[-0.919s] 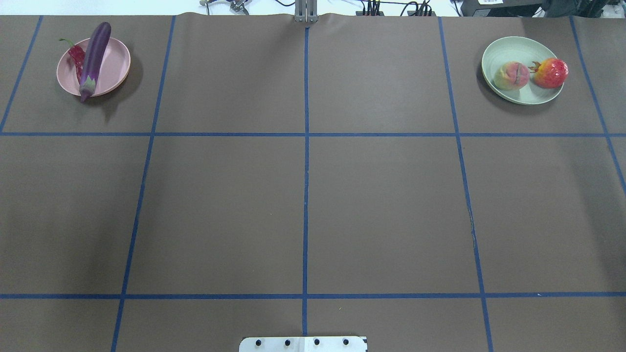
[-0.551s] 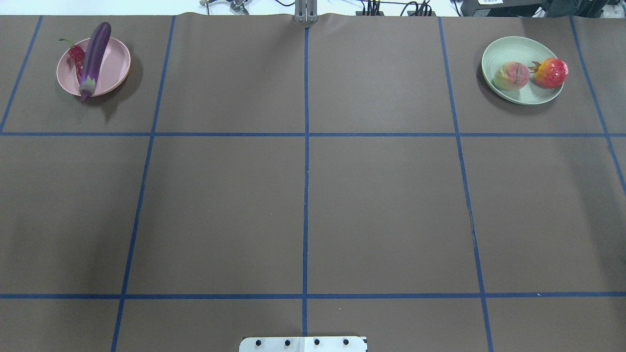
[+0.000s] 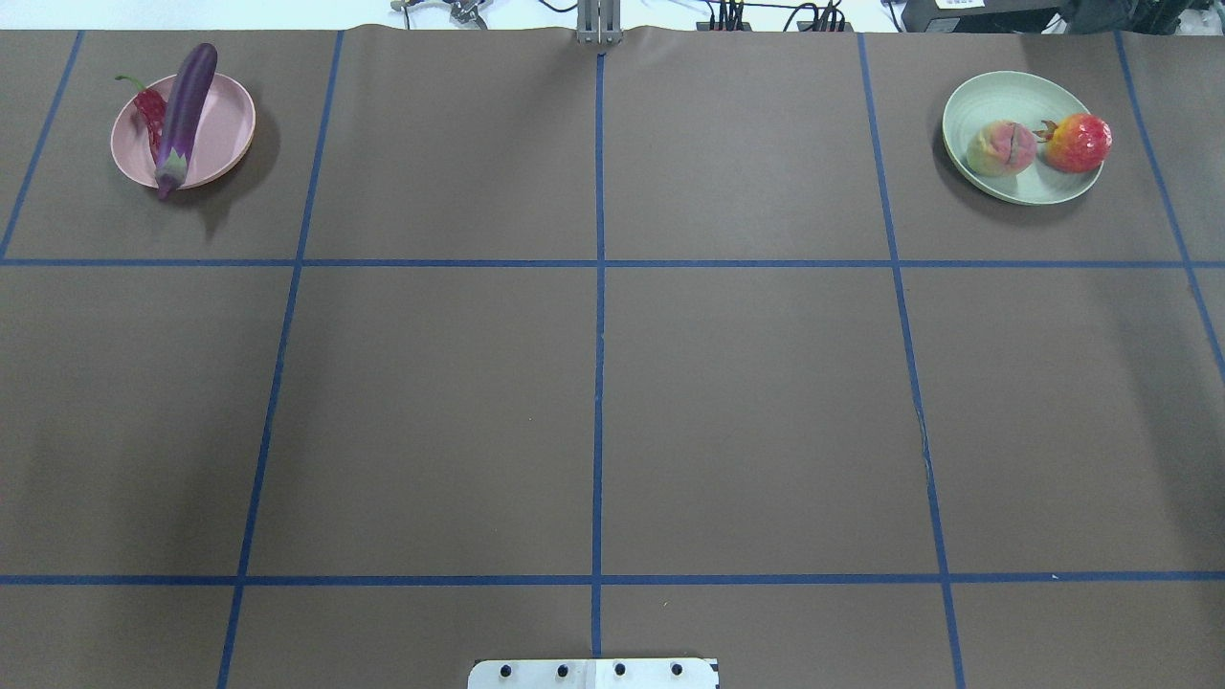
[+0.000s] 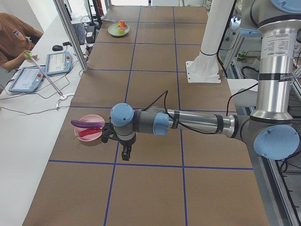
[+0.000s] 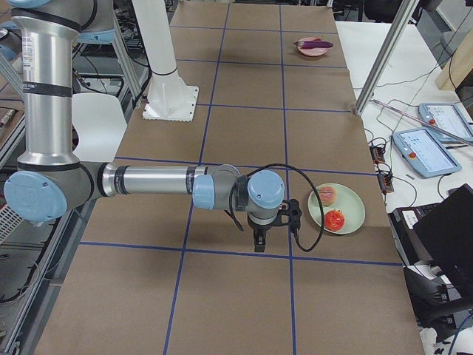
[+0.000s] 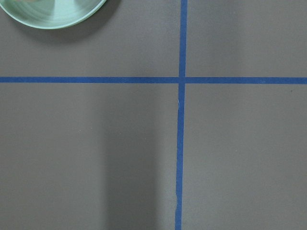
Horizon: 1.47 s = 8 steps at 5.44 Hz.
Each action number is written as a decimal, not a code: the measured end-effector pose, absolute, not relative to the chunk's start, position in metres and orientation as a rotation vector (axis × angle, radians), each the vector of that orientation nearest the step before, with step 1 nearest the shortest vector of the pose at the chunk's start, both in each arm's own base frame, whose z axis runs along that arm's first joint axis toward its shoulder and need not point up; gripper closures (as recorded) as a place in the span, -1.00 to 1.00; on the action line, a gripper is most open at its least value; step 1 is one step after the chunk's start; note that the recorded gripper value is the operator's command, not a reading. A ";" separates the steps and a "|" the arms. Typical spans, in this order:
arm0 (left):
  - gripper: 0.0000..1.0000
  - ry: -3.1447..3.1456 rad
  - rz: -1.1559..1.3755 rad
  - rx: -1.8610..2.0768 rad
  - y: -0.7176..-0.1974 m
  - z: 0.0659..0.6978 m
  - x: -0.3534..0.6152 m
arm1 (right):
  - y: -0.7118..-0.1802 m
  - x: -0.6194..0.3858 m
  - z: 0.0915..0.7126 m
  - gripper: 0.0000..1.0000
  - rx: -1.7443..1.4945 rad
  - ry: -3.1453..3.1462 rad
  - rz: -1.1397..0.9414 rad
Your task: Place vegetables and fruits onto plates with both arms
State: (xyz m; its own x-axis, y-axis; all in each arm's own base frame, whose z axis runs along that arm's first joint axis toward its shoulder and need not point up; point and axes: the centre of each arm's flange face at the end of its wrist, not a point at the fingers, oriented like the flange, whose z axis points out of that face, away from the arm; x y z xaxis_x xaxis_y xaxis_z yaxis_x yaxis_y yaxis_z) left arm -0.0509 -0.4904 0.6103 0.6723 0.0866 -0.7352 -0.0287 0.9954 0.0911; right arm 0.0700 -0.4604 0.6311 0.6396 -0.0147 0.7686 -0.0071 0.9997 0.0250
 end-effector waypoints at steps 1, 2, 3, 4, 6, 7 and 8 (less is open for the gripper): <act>-1.00 0.829 0.064 0.072 -0.491 0.611 -0.051 | -0.461 0.070 0.631 -0.99 0.028 -0.876 -0.006; -1.00 0.814 0.064 0.072 -0.492 0.611 -0.052 | -0.461 0.070 0.631 -0.99 0.028 -0.876 -0.006; -1.00 0.795 0.064 0.073 -0.492 0.612 -0.053 | -0.461 0.070 0.631 -0.99 0.029 -0.874 -0.007; -1.00 0.790 0.064 0.074 -0.493 0.612 -0.053 | -0.461 0.070 0.632 -0.99 0.029 -0.867 -0.010; -1.00 0.788 0.064 0.072 -0.493 0.613 -0.053 | -0.462 0.071 0.635 -0.99 0.029 -0.826 -0.020; -1.00 0.788 0.064 0.069 -0.493 0.615 -0.053 | -0.462 0.072 0.635 -0.99 0.030 -0.816 -0.022; -1.00 0.788 0.063 0.067 -0.494 0.616 -0.053 | -0.463 0.072 0.635 -0.99 0.030 -0.813 -0.021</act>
